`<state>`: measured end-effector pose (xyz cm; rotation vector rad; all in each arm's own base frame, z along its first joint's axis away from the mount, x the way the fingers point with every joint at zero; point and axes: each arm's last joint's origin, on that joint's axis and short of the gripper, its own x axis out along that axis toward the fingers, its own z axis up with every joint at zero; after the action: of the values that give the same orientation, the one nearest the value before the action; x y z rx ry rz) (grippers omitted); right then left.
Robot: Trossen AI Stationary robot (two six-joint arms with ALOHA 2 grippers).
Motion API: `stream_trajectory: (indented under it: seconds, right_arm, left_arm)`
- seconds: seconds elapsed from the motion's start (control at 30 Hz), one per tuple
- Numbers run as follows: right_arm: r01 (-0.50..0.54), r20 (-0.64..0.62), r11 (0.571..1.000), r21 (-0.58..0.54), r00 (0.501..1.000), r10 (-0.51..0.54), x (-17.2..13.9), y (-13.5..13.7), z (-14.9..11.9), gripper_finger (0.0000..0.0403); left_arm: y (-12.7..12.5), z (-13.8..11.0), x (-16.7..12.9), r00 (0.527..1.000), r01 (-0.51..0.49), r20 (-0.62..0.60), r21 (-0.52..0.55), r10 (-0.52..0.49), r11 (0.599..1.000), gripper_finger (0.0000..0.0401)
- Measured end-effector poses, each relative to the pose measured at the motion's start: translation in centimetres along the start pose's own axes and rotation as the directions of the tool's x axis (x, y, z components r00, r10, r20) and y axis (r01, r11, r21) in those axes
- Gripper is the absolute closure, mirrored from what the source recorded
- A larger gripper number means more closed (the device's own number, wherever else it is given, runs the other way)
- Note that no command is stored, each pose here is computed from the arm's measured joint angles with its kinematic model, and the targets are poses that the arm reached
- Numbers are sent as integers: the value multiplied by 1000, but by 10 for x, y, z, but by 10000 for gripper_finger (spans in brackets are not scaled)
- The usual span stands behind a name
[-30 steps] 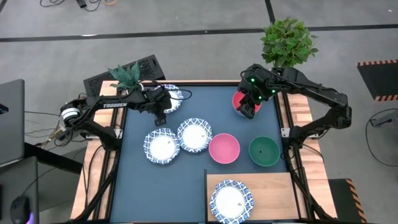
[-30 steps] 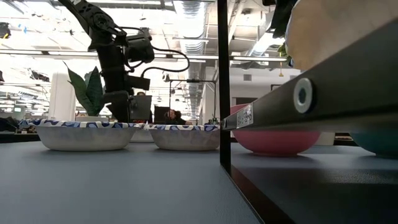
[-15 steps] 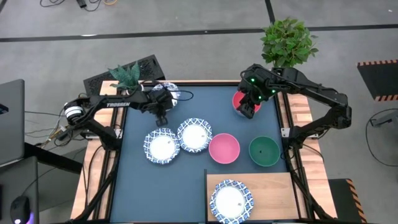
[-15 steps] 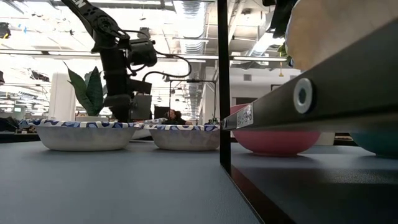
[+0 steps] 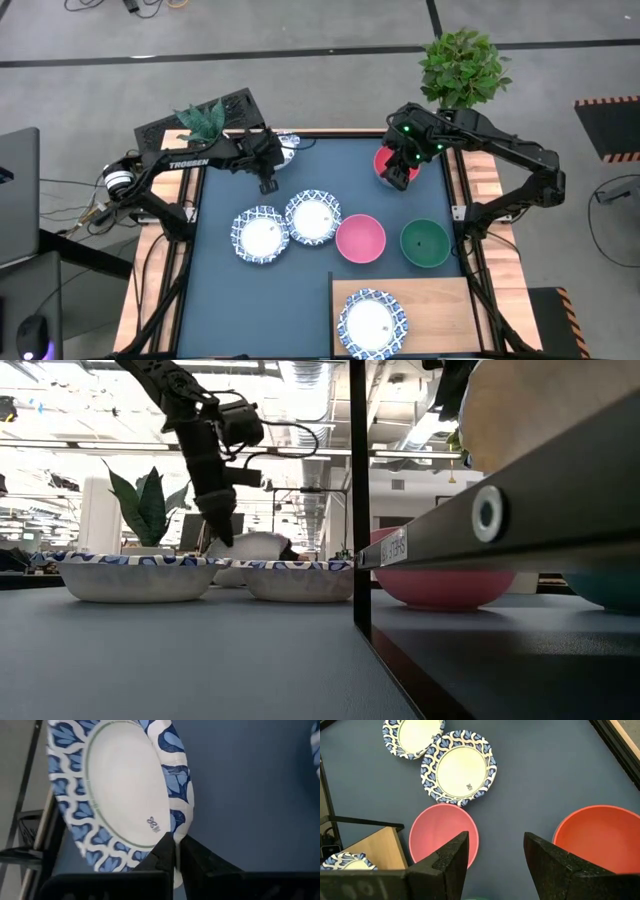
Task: Place and stack bowls onto a shelf
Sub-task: Stack the white patterned bowl on the white patterned bowl on the shelf
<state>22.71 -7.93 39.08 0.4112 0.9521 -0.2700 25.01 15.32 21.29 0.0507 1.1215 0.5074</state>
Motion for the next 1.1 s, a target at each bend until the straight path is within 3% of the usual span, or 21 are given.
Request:
stream_trajectory:
  seconds: [0.37,0.9,1.1]
  right_arm:
    - [0,1,1000,-7,1000,0,0,0,0,188]
    - [-7,18,1000,-30,1000,7,-7,1,-3,188]
    - [-51,58,996,-69,997,55,-21,6,-10,188]
  left_arm:
    - [10,26,-22,997,-17,68,-37,20,999,399]
    - [1,68,-69,979,-4,206,12,2,1000,399]
    - [-1,83,-92,965,-2,263,24,-4,1000,399]
